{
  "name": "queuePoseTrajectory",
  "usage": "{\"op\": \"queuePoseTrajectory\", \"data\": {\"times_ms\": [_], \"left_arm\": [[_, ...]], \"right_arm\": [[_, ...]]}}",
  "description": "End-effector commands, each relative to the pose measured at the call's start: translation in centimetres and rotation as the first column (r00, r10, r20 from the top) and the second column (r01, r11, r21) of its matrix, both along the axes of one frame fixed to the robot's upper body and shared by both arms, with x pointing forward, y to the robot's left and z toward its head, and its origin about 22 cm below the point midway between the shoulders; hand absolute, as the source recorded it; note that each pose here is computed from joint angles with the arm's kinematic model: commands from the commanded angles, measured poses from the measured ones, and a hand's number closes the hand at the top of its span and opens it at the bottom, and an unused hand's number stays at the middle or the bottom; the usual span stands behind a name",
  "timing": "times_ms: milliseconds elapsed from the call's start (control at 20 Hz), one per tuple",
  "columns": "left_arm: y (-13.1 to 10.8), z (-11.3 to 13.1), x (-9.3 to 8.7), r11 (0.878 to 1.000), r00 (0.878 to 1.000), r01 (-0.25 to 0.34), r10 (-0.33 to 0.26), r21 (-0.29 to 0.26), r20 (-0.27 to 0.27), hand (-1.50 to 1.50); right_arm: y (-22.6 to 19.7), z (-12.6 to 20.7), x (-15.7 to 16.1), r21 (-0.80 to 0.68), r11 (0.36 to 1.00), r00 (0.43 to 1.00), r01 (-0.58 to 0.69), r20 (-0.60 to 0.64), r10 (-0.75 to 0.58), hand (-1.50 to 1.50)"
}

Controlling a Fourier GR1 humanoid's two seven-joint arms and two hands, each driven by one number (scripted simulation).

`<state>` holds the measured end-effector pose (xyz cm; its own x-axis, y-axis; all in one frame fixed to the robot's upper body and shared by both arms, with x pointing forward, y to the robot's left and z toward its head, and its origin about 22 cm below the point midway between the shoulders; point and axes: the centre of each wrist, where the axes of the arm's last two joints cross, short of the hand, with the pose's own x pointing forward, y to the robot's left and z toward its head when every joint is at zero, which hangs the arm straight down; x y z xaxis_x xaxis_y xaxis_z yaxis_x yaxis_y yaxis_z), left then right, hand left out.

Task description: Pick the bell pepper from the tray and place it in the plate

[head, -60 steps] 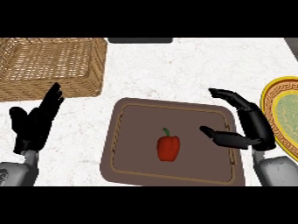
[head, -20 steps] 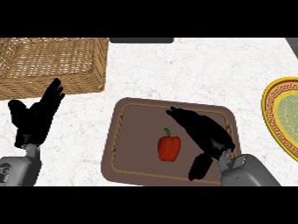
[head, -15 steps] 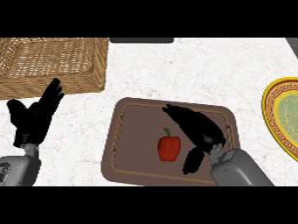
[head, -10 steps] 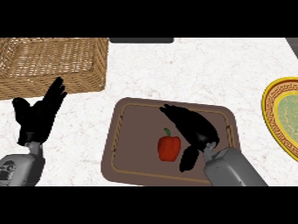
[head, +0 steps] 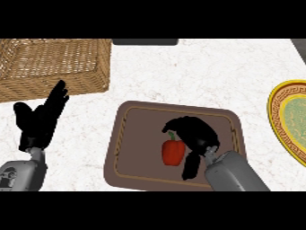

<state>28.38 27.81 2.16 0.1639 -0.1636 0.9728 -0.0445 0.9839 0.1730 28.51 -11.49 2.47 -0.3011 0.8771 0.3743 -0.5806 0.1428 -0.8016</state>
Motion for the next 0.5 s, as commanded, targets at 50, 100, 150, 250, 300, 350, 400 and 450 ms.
{"op": "queuePoseTrajectory", "data": {"times_ms": [50, 100, 150, 250, 300, 350, 400, 450], "left_arm": [[0.8, -1.4, -0.1, 1.0, 1.0, -0.006, 0.006, -0.003, -0.008, 0.0], [0.8, -0.5, -0.9, 1.0, 1.0, -0.006, 0.006, 0.017, -0.009, 0.0], [0.5, 0.1, -0.4, 1.0, 1.0, -0.012, 0.012, 0.001, -0.006, 0.0], [0.4, 0.9, 0.3, 1.0, 1.0, -0.006, 0.006, 0.001, 0.003, 0.0], [0.9, 1.7, 0.1, 1.0, 1.0, 0.011, -0.011, -0.001, 0.001, 0.0], [0.1, -0.2, 0.1, 1.0, 1.0, -0.009, 0.009, 0.001, 0.026, 0.0], [1.5, -1.4, 0.1, 1.0, 1.0, -0.015, 0.015, 0.007, 0.005, 0.0], [1.1, -1.0, 0.3, 1.0, 1.0, -0.003, 0.003, -0.005, 0.021, 0.0]], "right_arm": [[1.9, -0.7, 0.2, 0.003, 0.993, 0.992, -0.121, -0.036, 0.121, 1.5], [0.5, -1.1, -0.7, 0.026, 0.993, 0.993, -0.113, -0.027, 0.114, 1.5], [2.9, -1.4, -1.8, 0.04, 0.994, 0.995, -0.101, -0.019, 0.102, 1.5], [3.3, -1.5, -0.3, 0.042, 0.994, 0.995, -0.097, -0.031, 0.098, 1.5], [2.7, -1.1, -1.1, 0.052, 0.995, 0.996, -0.083, -0.014, 0.084, 1.5], [2.8, -2.1, 0.0, 0.076, 0.994, 0.997, -0.075, -0.01, 0.076, 1.5], [2.4, -2.3, -2.8, 0.09, 0.993, 0.997, -0.071, 0.014, 0.07, 1.5], [2.9, -1.5, -0.3, 0.078, 0.996, 0.999, 0.043, 0.014, -0.044, 1.5]]}}
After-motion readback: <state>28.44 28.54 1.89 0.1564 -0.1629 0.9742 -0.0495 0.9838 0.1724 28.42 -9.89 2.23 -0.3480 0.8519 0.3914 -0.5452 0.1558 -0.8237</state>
